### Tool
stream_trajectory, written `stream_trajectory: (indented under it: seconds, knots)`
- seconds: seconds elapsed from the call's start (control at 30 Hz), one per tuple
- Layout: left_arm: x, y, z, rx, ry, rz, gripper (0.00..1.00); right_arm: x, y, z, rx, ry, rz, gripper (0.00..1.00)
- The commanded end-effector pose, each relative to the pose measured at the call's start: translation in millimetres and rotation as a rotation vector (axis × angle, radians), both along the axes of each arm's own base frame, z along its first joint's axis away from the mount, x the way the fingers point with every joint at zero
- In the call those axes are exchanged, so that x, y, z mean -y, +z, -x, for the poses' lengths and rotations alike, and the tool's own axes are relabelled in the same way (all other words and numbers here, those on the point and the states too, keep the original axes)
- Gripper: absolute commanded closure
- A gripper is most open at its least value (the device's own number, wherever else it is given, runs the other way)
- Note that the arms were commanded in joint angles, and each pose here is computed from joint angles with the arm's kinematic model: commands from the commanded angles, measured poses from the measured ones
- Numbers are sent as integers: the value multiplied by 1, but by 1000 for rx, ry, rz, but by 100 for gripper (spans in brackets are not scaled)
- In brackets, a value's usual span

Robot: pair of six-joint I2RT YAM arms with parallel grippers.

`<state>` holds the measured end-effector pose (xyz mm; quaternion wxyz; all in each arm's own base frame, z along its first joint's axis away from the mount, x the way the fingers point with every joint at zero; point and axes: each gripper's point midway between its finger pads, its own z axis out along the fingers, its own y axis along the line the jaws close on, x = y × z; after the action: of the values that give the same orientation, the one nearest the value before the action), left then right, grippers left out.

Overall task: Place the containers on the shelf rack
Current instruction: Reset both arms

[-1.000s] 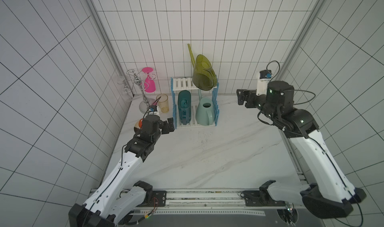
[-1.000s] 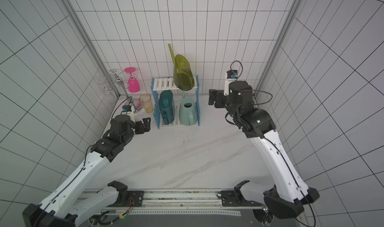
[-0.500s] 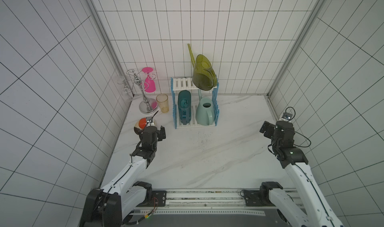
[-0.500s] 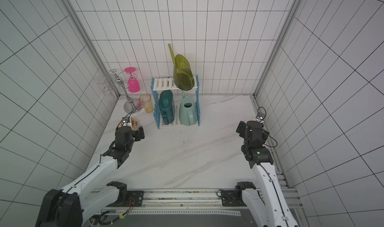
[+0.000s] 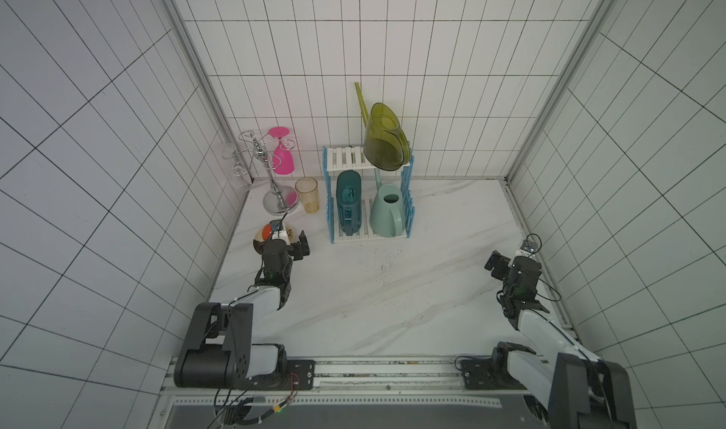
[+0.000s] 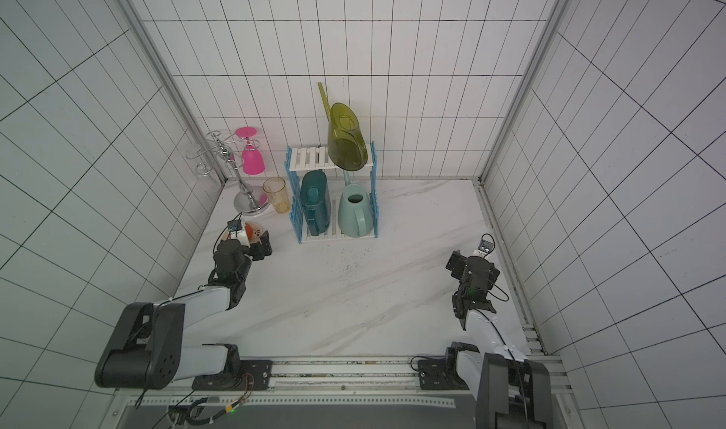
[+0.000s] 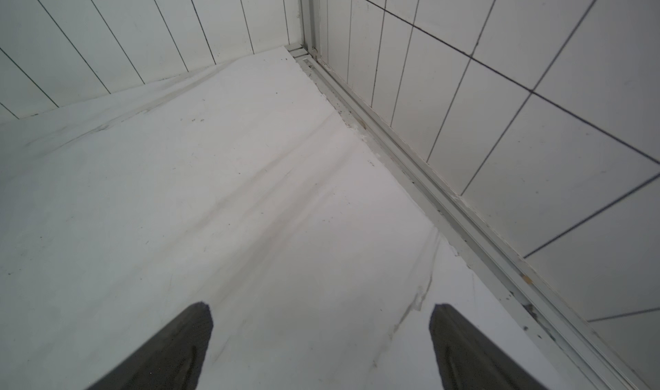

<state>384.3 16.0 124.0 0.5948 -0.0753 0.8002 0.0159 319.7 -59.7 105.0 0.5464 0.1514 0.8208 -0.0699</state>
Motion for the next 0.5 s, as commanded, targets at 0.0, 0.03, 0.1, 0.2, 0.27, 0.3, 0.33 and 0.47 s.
stream_trajectory:
  seconds: [0.0,0.03,0.1,0.2,0.27,0.3,0.33,0.47]
  knots:
    - [0,0,-10,106,-24,-10,1,-8,32,-28,172,74,15,1]
    - [0,1,-14,138,-28,-14,1,-9,31,-32,180,80,18,1]
    - [1,3,-21,134,-37,-13,1,-13,28,-40,178,108,16,1]
    - [-3,-6,-28,44,-16,-2,2,-17,18,-54,146,138,10,1]
    - [-13,-10,-29,37,48,2,1,-19,3,-61,122,151,9,1]
    - [-14,-11,-30,13,55,4,1,-19,0,-65,127,152,12,1]
    - [-14,-12,-30,-11,56,9,2,-20,-3,-68,130,154,15,1]
    - [-14,-12,-29,-7,57,9,2,-25,-8,-78,57,183,12,1]
